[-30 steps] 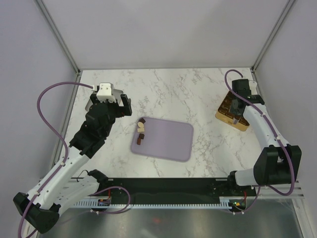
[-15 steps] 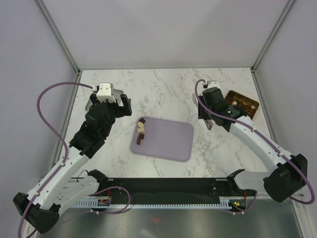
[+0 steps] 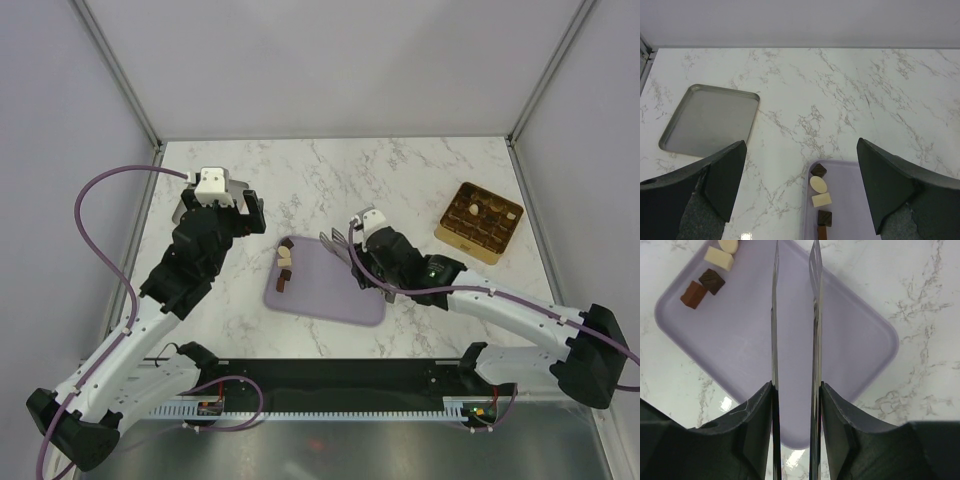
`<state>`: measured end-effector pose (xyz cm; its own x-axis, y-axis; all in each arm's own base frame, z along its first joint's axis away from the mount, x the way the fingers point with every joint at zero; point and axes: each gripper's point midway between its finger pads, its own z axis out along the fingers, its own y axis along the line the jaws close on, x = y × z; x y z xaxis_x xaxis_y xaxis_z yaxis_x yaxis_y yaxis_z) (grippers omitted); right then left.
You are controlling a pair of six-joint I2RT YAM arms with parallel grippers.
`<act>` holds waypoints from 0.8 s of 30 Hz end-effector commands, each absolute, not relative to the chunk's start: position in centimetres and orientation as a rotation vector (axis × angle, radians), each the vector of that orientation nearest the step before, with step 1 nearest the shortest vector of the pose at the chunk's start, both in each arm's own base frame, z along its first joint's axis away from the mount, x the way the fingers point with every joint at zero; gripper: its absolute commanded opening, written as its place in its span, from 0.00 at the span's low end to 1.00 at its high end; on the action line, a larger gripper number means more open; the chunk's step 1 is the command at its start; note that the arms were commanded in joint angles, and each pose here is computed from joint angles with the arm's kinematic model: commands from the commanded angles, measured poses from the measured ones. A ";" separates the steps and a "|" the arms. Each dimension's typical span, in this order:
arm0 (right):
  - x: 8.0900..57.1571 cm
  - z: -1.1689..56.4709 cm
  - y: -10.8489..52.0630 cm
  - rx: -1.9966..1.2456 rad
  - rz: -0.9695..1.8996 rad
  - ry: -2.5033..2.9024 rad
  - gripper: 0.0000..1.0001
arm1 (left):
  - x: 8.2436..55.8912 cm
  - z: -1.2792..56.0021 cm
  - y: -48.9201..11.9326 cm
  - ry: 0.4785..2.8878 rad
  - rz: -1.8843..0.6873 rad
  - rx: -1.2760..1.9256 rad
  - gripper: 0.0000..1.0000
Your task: Pack the chocolate
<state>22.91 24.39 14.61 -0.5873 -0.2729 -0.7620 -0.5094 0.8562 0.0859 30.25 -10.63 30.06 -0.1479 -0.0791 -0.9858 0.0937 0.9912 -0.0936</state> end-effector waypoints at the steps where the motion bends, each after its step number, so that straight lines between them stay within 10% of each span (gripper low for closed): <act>1: 22.7 16.4 27.6 -0.522 0.498 2.141 0.49 | 30.5 32.0 -9.9 1.657 -0.122 -0.008 1.00; 24: 14.7 13.6 38.3 -0.361 0.554 2.248 0.49 | 30.5 31.8 -9.7 1.657 -0.105 -0.011 1.00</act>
<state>14.64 36.62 12.16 -0.6508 -0.1631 -0.7415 -0.4616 0.8604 0.2159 30.30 -10.23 30.08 -0.1437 -0.0689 -0.9872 0.0748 0.9940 -0.0802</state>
